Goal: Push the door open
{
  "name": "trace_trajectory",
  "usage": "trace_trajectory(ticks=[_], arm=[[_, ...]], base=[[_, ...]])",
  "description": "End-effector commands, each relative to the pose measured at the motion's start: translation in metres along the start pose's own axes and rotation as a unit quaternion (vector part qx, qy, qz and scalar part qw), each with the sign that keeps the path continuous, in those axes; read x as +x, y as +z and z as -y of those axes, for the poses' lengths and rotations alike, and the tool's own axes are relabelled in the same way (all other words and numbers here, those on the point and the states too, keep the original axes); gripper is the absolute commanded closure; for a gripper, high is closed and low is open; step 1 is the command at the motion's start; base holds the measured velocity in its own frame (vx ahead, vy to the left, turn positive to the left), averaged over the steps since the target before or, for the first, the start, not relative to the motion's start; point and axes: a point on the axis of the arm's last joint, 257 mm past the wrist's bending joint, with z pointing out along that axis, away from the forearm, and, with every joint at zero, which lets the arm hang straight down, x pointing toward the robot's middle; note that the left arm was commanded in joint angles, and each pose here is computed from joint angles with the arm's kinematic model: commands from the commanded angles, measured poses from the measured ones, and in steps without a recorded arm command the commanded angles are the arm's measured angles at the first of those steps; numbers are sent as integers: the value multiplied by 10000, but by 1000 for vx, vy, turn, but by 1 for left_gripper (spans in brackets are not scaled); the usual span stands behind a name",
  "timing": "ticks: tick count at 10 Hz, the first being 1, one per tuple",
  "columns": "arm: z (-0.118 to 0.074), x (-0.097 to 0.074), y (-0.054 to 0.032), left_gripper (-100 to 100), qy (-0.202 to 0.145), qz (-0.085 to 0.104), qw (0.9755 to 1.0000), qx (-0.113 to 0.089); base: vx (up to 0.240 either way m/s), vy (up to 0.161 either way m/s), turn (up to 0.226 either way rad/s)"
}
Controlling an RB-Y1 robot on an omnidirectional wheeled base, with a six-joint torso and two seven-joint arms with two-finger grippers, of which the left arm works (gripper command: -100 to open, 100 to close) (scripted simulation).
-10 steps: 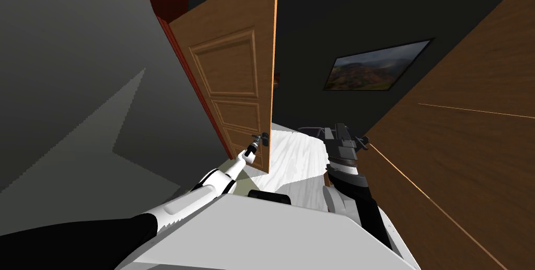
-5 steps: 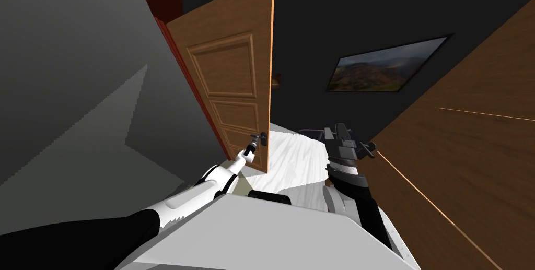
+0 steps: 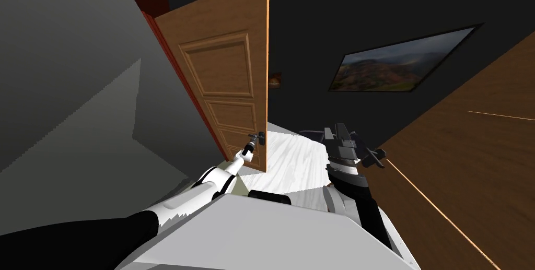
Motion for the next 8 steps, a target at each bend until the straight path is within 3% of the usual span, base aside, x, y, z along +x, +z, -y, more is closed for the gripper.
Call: trace_trajectory(ticks=[1, 3, 4, 5, 8], arm=[[68, -140, 10, 100, 12, 113, 9999, 58], [65, -243, -1, 100, 10, 219, 9997, 53], [23, -209, -3, 100, 7, 189, 9998, 15], [40, -331, -12, 100, 11, 293, 9996, 33], [38, -420, -27, 100, 10, 374, 9993, 32]], base=[[125, -135, 43], [133, -141, 57], [66, -66, 43], [95, -64, 47], [150, -67, 38]])
